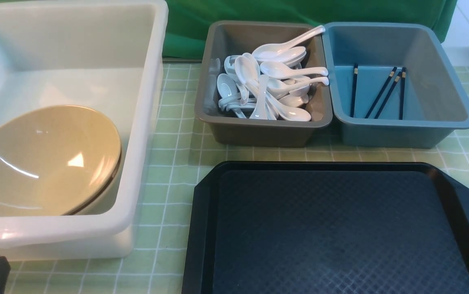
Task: On green table put chopsticks spoon bowls plates into blue grey white boxes.
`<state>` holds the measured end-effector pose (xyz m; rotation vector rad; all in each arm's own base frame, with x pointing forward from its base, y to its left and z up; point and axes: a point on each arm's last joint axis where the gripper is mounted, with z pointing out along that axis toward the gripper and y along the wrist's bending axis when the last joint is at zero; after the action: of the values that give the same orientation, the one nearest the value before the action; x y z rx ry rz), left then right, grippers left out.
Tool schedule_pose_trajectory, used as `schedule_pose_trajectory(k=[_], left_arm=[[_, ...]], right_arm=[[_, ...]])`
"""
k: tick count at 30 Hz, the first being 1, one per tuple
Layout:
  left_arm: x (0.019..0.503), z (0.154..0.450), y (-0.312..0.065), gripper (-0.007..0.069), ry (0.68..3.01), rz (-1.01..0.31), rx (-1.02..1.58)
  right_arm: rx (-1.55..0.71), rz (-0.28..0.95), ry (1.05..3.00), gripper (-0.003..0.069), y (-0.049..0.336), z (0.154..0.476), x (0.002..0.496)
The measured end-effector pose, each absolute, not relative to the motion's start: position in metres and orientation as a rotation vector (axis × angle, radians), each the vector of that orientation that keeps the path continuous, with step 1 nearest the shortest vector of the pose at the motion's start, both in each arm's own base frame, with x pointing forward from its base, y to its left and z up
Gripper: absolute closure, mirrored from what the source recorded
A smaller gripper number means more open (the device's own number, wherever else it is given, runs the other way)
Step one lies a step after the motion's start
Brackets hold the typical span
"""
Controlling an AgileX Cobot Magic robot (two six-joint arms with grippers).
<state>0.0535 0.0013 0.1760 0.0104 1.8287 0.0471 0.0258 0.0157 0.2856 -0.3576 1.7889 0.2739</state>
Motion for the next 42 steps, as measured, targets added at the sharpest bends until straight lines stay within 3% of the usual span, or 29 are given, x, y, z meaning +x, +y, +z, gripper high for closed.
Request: schedule_pose_trajectory(k=[4,12,18,28,36,42], left_arm=[[0.053,0.176,0.001,0.0627,1.829,0.048,0.01],[0.053,0.176,0.001,0.0627,1.828,0.054,0.018],[0.053,0.176,0.001,0.0627,1.828,0.053,0.017],[0.053,0.176,0.001,0.0627,1.828,0.052,0.016],[0.053,0.176,0.001,0.0627,1.828,0.05,0.013],[0.054,0.176,0.001,0.0627,1.826,0.05,0.013]], right_arm=[[-0.332,0.257,1.784,0.0612,0.015,0.285,0.025],[-0.042,0.03,1.808,0.0612,0.006,0.283,0.027],[0.058,-0.049,1.817,0.0612,0.003,0.28,0.029],[0.096,-0.26,1.77,0.0604,-0.01,0.239,0.045],[-0.042,-0.196,1.862,0.0599,-0.007,0.185,0.05],[-0.082,-0.168,1.888,0.0592,-0.005,0.175,0.051]])
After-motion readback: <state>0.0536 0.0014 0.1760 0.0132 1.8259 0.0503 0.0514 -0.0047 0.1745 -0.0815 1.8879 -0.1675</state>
